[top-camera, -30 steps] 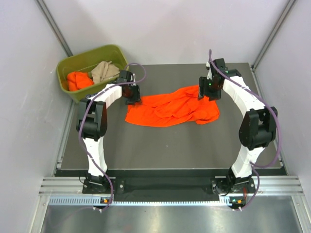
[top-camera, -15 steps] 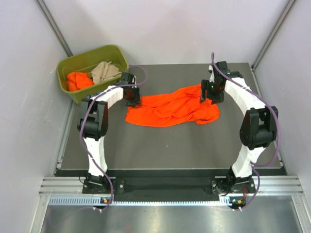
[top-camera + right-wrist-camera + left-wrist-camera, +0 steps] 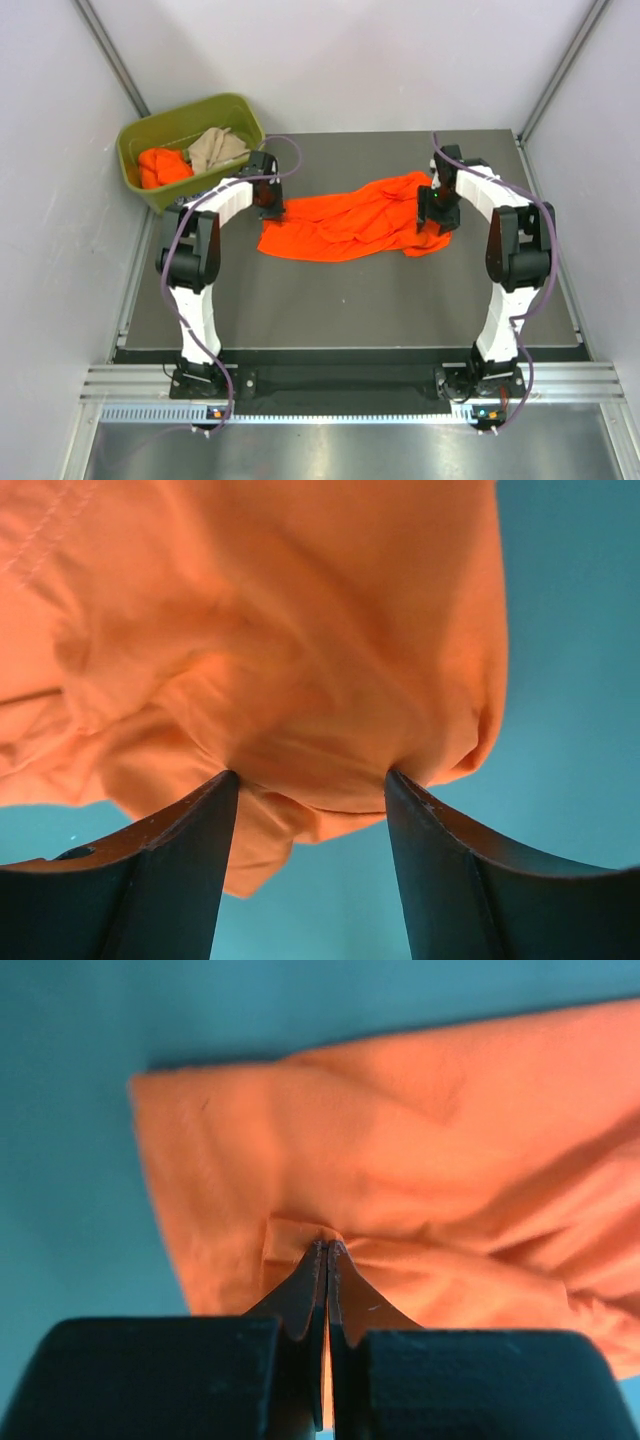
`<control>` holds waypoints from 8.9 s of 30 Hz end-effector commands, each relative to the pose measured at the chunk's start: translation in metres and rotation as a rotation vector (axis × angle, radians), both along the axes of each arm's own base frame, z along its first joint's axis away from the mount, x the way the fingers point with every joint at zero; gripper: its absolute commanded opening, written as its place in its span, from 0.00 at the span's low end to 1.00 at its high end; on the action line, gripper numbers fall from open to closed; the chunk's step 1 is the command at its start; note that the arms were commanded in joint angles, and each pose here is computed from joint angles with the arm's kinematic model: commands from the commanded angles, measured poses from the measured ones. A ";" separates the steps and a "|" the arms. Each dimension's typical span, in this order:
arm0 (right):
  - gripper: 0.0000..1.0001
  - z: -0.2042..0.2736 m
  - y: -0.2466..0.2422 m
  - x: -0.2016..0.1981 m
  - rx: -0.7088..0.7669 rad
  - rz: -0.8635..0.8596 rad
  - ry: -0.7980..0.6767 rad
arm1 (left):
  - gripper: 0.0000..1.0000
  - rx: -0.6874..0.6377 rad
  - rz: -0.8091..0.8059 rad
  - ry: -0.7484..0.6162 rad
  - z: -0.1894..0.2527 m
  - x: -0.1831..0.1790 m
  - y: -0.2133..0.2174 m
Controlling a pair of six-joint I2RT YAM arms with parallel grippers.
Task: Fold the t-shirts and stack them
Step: Flatten the tshirt out
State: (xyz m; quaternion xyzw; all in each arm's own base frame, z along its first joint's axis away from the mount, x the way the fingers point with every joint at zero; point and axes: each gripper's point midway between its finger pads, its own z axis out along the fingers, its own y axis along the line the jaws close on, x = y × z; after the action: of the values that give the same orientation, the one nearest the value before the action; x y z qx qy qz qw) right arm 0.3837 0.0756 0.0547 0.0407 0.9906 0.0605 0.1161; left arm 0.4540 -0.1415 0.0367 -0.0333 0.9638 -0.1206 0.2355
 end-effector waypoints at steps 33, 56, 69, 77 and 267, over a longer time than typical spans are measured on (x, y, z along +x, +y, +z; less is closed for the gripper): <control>0.53 0.046 0.006 0.029 0.124 -0.081 -0.165 | 0.38 0.003 0.111 0.011 0.082 -0.181 0.047; 0.64 0.007 -0.013 0.146 0.167 -0.204 -0.226 | 0.36 -0.043 0.036 0.020 0.076 -0.175 0.034; 0.56 0.064 -0.030 0.068 0.014 -0.108 -0.271 | 0.36 -0.067 0.039 0.024 0.073 -0.177 0.031; 0.45 0.046 -0.020 0.037 0.072 -0.062 -0.240 | 0.35 -0.083 0.029 0.027 0.074 -0.172 0.027; 0.00 0.089 0.013 -0.056 0.052 0.056 -0.228 | 0.00 -0.218 0.533 0.208 0.027 -0.171 0.055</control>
State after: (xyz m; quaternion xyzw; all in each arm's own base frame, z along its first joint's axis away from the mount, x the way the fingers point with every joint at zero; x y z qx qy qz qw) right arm 0.3025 0.0974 0.0998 0.0055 0.9797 0.1301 0.1523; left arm 0.2392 -0.0887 0.0228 -0.3380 0.9283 -0.1363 0.0744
